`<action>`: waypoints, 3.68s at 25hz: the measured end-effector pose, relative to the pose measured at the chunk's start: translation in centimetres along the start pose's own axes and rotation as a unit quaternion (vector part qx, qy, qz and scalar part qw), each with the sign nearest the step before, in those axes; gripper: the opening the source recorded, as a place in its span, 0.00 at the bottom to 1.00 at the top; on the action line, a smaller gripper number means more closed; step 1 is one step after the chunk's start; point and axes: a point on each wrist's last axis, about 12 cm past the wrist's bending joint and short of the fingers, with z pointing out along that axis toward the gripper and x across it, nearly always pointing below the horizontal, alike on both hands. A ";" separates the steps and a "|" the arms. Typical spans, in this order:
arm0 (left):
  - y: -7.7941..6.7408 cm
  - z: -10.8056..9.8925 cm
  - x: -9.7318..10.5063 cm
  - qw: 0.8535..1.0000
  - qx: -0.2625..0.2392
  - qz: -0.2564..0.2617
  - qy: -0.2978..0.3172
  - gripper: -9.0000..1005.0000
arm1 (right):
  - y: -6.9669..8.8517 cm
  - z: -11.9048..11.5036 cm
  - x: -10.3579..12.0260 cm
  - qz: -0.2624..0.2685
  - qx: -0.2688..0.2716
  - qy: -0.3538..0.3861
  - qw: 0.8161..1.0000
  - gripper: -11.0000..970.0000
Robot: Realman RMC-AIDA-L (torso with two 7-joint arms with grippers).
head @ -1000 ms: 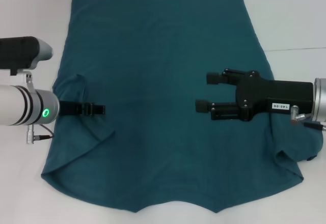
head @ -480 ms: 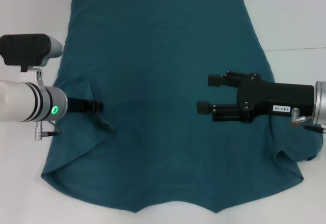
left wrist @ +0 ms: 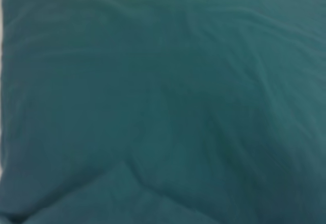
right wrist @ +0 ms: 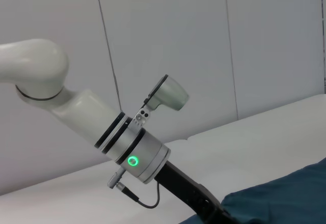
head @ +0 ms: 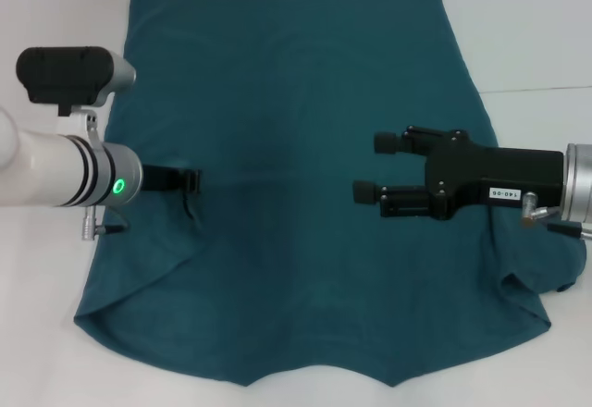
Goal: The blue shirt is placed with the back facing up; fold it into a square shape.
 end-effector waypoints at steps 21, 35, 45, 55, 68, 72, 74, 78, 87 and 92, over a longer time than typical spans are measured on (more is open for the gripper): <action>-0.8 -1.4 -1.3 0.998 0.057 -0.025 -0.012 0.64 | 0.0 -0.1 0.1 0.001 0.002 -0.002 1.000 0.94; 3.8 -6.0 3.8 0.995 0.077 0.064 -0.011 0.79 | -1.5 -3.8 -3.2 0.022 0.042 0.048 0.998 0.94; 3.5 -5.5 5.0 0.983 0.111 0.137 -0.045 0.35 | -1.2 -4.5 -9.2 0.030 0.069 0.216 0.973 0.90; 1.7 -3.7 4.3 0.975 0.123 0.181 -0.027 0.10 | -1.5 -3.1 -9.2 0.087 0.098 0.279 0.951 0.89; 0.5 -1.8 3.3 0.976 0.078 0.203 -0.018 0.06 | -2.5 -4.6 -8.6 0.119 0.143 0.231 0.955 0.89; 1.4 -2.8 2.8 0.980 0.073 0.177 -0.046 0.06 | -2.6 -4.5 -8.4 0.122 0.144 0.230 0.955 0.89; 1.7 -3.1 2.7 0.981 0.072 0.170 -0.053 0.06 | -2.7 -4.3 -8.4 0.122 0.143 0.230 0.955 0.89; 2.1 -3.1 2.8 0.983 0.066 0.164 -0.053 0.06 | -2.7 -4.0 -8.4 0.121 0.139 0.233 0.955 0.89; 0.8 -2.0 2.6 0.983 0.084 0.160 -0.034 0.09 | -2.6 -3.6 -8.2 0.125 0.136 0.237 0.954 0.89; 1.4 -4.7 2.3 0.977 0.172 0.111 -0.059 0.11 | -2.3 -4.4 -8.1 0.144 0.133 0.253 0.947 0.89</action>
